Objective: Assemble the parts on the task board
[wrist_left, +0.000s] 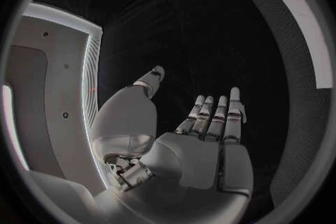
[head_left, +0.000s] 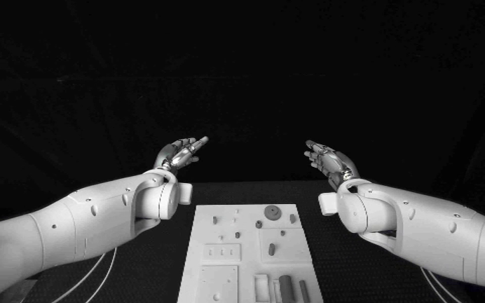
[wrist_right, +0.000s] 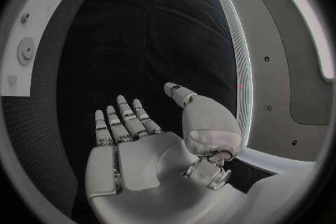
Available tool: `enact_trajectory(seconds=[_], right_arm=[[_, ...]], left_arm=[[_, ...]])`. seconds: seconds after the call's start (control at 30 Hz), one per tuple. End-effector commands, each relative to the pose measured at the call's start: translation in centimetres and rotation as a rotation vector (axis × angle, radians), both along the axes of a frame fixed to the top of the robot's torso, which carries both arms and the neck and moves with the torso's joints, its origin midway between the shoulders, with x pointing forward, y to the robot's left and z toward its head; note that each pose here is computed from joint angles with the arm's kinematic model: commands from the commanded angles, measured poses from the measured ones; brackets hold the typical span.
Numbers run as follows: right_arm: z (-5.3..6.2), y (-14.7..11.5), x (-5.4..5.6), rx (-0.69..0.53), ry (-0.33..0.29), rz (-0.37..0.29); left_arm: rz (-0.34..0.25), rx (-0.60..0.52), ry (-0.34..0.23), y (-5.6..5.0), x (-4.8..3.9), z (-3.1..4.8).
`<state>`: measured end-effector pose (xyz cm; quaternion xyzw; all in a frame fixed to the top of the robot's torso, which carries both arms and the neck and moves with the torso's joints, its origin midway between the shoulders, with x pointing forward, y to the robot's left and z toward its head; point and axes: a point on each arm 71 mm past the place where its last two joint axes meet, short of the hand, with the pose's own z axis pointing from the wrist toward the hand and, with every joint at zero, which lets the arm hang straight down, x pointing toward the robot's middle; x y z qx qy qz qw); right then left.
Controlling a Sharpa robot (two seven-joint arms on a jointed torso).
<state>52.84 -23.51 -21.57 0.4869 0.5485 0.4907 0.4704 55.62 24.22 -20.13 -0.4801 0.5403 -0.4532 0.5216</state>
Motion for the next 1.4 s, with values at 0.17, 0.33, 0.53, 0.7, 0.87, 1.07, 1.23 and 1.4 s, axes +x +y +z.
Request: enact_trajectory(seconds=[0.17, 0.33, 0.53, 0.7, 0.87, 1.07, 1.23, 1.4], right_arm=[[0.4, -0.4, 1.9, -0.011, 0.128, 0.247], [0.8, -1.1, 2.7, -0.030, 0.155, 0.283], [0.9, -2.0, 3.6, -0.214, 0.088, 0.272], [0.4, -2.1, 3.8, -0.313, 0.061, 0.290], [0.0, -1.6, 4.3, -0.465, 0.001, 0.318], [-0.5, -0.6, 4.5, -0.646, -0.069, 0.364], [-0.5, 0.8, 4.2, -0.794, -0.139, 0.432], [-0.5, 2.4, 3.9, -0.898, -0.197, 0.514]], left_arm=[[-0.126, 0.002, 0.104, 0.6, 2.22, 1.10], [-0.129, 0.010, 0.109, 0.9, 2.67, 1.49], [-0.162, 0.006, 0.120, 0.9, 2.30, 0.86], [-0.195, 0.036, 0.105, 0.8, 2.01, 0.42], [-0.215, 0.049, 0.098, 1.1, 1.58, 0.25], [-0.273, 0.036, 0.083, 0.8, 0.78, 0.38], [-0.331, 0.043, 0.087, 0.6, -0.29, 0.38], [-0.347, 0.045, 0.084, 0.4, -1.39, 0.58]])
